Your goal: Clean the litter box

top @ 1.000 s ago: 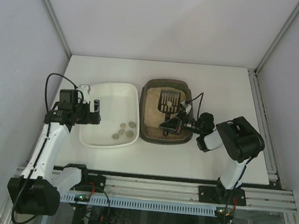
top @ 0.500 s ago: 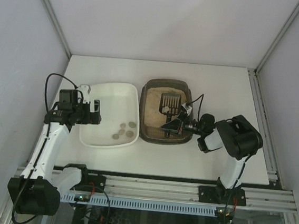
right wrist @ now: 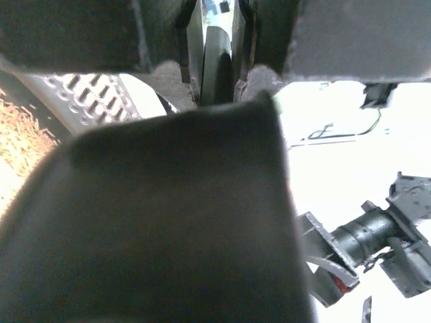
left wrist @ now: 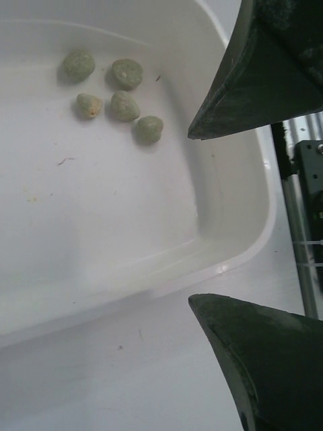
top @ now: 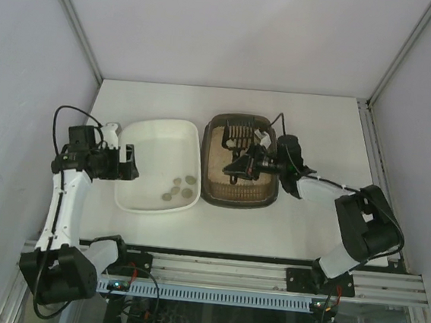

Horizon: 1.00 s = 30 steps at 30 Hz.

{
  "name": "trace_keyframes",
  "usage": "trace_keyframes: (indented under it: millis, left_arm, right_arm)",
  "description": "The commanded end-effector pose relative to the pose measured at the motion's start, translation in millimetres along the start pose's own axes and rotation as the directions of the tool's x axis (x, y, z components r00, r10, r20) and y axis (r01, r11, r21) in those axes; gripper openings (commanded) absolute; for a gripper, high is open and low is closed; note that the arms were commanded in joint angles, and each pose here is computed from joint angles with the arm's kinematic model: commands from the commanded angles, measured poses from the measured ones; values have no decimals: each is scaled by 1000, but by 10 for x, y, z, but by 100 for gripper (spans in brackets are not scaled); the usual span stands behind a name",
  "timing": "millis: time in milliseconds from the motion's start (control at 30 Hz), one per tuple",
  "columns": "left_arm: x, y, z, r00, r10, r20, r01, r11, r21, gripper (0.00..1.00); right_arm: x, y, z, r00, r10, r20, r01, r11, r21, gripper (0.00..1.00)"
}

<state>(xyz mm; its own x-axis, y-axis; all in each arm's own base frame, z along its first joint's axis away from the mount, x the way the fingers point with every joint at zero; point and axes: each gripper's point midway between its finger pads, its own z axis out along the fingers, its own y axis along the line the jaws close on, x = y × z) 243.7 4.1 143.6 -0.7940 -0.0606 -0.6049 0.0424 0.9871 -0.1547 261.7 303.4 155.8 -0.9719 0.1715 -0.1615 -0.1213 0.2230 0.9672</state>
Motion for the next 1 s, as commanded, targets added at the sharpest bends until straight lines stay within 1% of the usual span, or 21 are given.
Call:
trace_keyframes:
  millis: [0,67,200,267,333,367,433,467,500,533,567,633,733,833,967]
  left_arm:
    - [-237,-147,-270,998,60,14,-62,983,170,100]
    - [-306,-166,-347,999,38,29,-43,978,204,100]
    - [-400,-286,-415,998,-27,65,5,949,314,100]
    - [-387,-383,-423,997,-69,43,46,914,403,100]
    - [-345,-422,-411,995,-98,1,86,885,457,100]
    - [-328,-424,-397,994,-108,-15,102,875,474,100]
    - [-298,-383,-361,989,-140,-40,142,866,480,100]
    - [-274,-339,-327,985,-164,-55,171,870,463,100]
    - [-270,-269,-287,980,-189,-61,197,884,425,100]
    - [-250,-189,-244,975,-212,-69,222,901,372,100]
    - [-239,-128,-223,974,-218,-62,226,916,332,100]
    - [-222,7,-197,970,-240,-37,241,940,240,100]
    - [-230,119,-213,971,-237,23,230,960,159,100]
    - [-254,143,-237,972,-228,60,219,966,136,100]
    - [-251,135,-211,968,-248,45,239,960,146,100]
  right_arm:
    - [109,70,30,975,-200,-95,220,927,305,0]
    - [76,203,77,957,-265,-121,291,886,360,0]
    - [54,306,242,935,-292,-201,353,824,443,0]
    - [72,233,322,907,-320,-273,419,738,529,0]
    - [56,136,362,858,-367,-359,513,589,624,0]
    - [56,109,379,833,-385,-398,550,501,668,0]
    - [10,87,398,759,-445,-476,626,297,721,0]
    - [36,92,440,711,-475,-518,660,197,725,0]
    - [-14,63,450,676,-493,-547,667,93,740,0]
    - [-23,62,466,651,-500,-571,671,27,741,0]
    - [-15,52,482,631,-500,-594,675,-24,738,0]
    - [-5,33,517,606,-499,-619,679,-81,729,0]
    - [-4,17,558,586,-513,-628,677,-117,727,0]
    - [-43,64,567,587,-534,-608,665,-110,739,0]
    - [-99,182,580,581,-577,-574,656,-84,750,0]
